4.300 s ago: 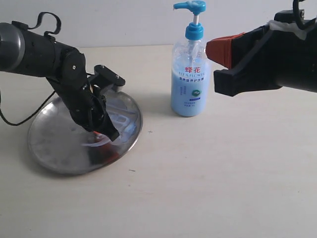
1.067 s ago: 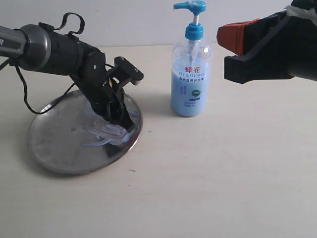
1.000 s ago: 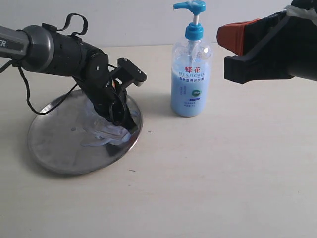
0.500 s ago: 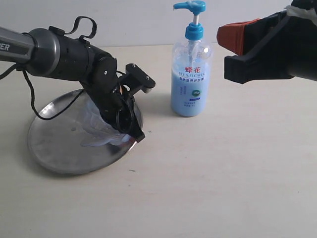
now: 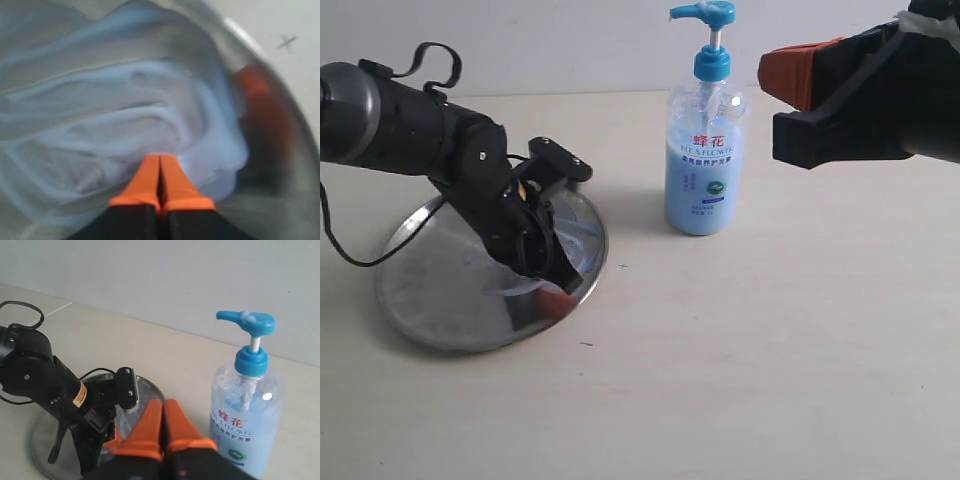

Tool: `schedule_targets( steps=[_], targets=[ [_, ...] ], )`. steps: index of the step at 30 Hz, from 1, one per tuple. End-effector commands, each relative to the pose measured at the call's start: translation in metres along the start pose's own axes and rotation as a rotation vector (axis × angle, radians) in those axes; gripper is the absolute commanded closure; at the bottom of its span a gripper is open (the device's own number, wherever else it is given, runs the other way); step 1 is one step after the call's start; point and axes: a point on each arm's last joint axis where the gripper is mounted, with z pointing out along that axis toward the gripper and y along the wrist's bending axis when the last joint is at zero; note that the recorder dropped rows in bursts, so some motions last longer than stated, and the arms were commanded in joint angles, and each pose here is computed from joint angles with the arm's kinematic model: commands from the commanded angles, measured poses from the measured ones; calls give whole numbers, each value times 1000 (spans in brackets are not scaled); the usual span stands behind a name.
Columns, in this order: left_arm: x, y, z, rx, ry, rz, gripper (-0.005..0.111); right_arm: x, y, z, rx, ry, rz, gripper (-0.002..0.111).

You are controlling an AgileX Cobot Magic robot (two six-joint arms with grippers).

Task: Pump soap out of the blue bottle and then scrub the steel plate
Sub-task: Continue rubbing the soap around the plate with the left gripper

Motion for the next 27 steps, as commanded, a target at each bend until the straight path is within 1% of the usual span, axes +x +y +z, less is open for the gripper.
schedule_targets(
  steps=[1,3,6,9,12,16,18,22,25,27],
  targets=[
    [34,28,14,17,140,-111,107,0,-1,-1,7,-3,1,108],
    [38,42,9,7,128,-154,107,0,-1,-1,7,-3,1,108],
    [40,54,6,-5,104,-190,107,0,-1,-1,7,-3,1,108],
    [38,55,7,-13,78,-176,107,0,-1,-1,12,-5,1,108],
    [33,50,9,-19,47,-154,107,0,-2,-1,14,-6,1,108],
    [26,49,13,-4,43,-165,107,0,-2,-1,14,-6,1,108],
    [20,46,15,21,47,-149,107,0,-2,-1,14,-6,1,108],
    [2,31,16,51,25,-102,107,0,-2,-1,14,-6,1,108],
    [-12,14,14,59,7,-46,107,0,-2,-1,14,-6,1,108],
    [-16,4,13,64,1,-19,107,0,-2,-1,14,-6,1,108]
  ],
)
